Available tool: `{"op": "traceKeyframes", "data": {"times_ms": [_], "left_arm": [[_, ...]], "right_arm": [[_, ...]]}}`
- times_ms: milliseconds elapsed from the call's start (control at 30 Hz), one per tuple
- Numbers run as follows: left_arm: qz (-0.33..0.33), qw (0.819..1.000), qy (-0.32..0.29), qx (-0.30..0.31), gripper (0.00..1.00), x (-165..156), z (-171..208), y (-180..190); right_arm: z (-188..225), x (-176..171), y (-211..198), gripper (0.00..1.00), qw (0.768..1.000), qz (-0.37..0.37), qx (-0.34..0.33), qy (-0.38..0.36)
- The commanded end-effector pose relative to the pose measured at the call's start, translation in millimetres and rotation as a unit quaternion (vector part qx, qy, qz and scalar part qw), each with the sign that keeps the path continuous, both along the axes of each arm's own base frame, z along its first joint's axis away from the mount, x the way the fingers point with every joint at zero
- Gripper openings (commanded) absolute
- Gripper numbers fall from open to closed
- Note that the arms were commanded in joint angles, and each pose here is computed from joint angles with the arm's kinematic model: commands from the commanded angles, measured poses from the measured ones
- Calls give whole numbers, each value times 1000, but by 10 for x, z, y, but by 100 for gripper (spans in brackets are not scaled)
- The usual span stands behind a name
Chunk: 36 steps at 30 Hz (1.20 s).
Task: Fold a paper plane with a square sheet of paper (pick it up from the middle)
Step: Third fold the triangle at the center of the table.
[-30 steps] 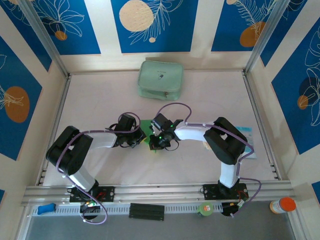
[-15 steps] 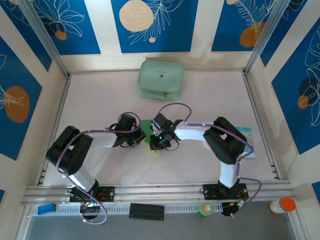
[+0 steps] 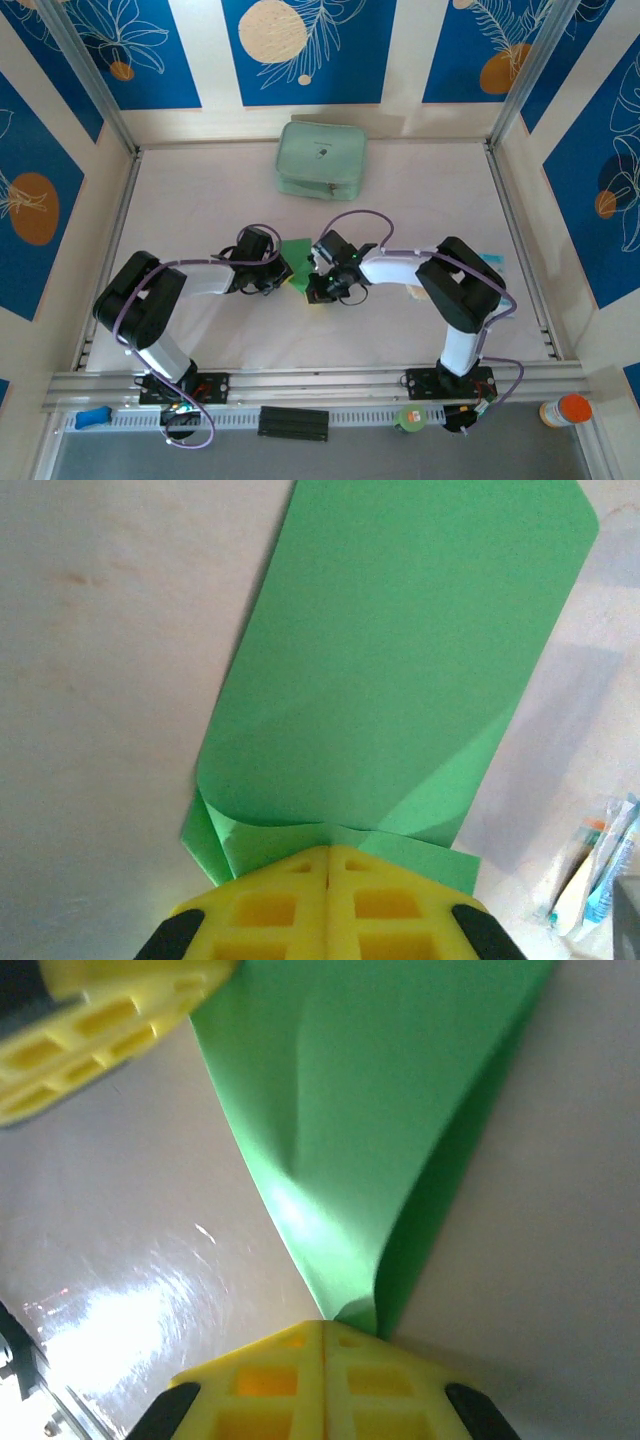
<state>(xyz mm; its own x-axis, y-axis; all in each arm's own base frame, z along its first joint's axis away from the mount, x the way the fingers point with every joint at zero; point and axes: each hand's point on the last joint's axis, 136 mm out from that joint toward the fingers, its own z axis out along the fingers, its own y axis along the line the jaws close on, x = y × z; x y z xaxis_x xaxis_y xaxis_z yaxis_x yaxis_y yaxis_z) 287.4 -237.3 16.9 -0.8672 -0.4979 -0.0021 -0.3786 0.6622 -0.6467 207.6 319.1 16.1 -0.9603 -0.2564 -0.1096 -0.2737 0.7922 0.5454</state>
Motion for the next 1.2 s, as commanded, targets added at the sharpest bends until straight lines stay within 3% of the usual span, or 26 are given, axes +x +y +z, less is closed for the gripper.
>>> {"op": "traceKeyframes", "data": {"times_ms": [0,300,667,1167], "left_arm": [[6,994,71,83,6,-289,-441,296],[5,995,62,76,6,-233,-382,255],[-4,996,42,73,6,-139,-242,204],[-15,997,29,63,7,-55,-146,121]], "right_arm": [[-66,-261,-215,6,999,17,-23,33],[477,-86,-22,6,998,23,42,-40],[249,227,219,3,999,-2,3,-46],[-26,238,47,3,998,-20,-56,-33]]}}
